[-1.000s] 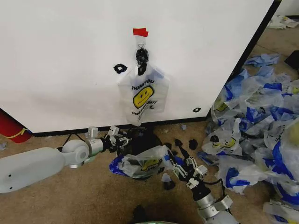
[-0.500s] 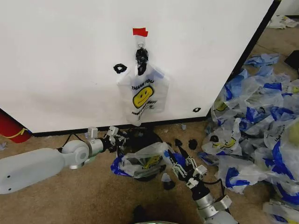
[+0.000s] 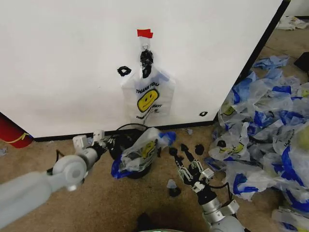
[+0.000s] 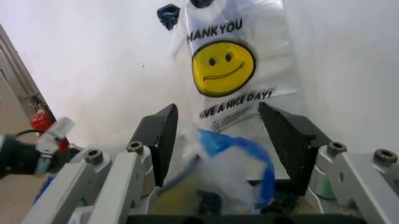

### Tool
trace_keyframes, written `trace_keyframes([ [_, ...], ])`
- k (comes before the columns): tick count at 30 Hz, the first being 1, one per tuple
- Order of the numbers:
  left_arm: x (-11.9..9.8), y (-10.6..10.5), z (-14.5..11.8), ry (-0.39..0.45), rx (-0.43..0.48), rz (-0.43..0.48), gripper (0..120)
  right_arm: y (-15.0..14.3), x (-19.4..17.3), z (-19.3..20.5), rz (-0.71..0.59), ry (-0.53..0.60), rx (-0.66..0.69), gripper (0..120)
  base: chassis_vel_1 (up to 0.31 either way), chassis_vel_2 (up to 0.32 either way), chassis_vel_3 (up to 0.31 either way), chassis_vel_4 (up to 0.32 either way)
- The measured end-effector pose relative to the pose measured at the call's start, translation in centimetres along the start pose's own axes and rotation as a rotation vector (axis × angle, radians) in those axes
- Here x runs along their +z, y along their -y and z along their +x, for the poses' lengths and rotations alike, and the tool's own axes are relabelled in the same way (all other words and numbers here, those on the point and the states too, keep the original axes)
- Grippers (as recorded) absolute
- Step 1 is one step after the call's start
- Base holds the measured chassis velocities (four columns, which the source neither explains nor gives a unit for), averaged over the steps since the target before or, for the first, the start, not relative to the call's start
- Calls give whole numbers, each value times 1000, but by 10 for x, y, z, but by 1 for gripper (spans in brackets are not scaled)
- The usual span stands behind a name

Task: Pick up the garbage bag from the wall and place it over the trash bin.

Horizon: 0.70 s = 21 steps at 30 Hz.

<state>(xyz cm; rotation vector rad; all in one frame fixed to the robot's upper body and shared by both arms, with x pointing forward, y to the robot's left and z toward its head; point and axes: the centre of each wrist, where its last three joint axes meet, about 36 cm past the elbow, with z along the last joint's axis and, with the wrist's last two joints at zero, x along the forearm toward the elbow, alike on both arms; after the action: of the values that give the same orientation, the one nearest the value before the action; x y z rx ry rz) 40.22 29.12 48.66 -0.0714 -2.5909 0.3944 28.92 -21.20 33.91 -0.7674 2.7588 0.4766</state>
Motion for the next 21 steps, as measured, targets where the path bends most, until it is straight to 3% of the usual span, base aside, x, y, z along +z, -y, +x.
trace_keyframes([
  [6, -2, 13, 14, 21, -88, 58, 2, 0, -2, -3, 3, 1, -5, 51, 0, 0, 0, 0],
  [9, 1, 32, 20, 36, -126, 131, 2, 0, -4, -5, 6, 4, -12, 51, 0, 0, 0, 0],
  [21, 24, 63, 32, -30, -139, 200, 2, 5, -10, -2, 25, 7, 0, 51, 0, 0, 0, 0],
])
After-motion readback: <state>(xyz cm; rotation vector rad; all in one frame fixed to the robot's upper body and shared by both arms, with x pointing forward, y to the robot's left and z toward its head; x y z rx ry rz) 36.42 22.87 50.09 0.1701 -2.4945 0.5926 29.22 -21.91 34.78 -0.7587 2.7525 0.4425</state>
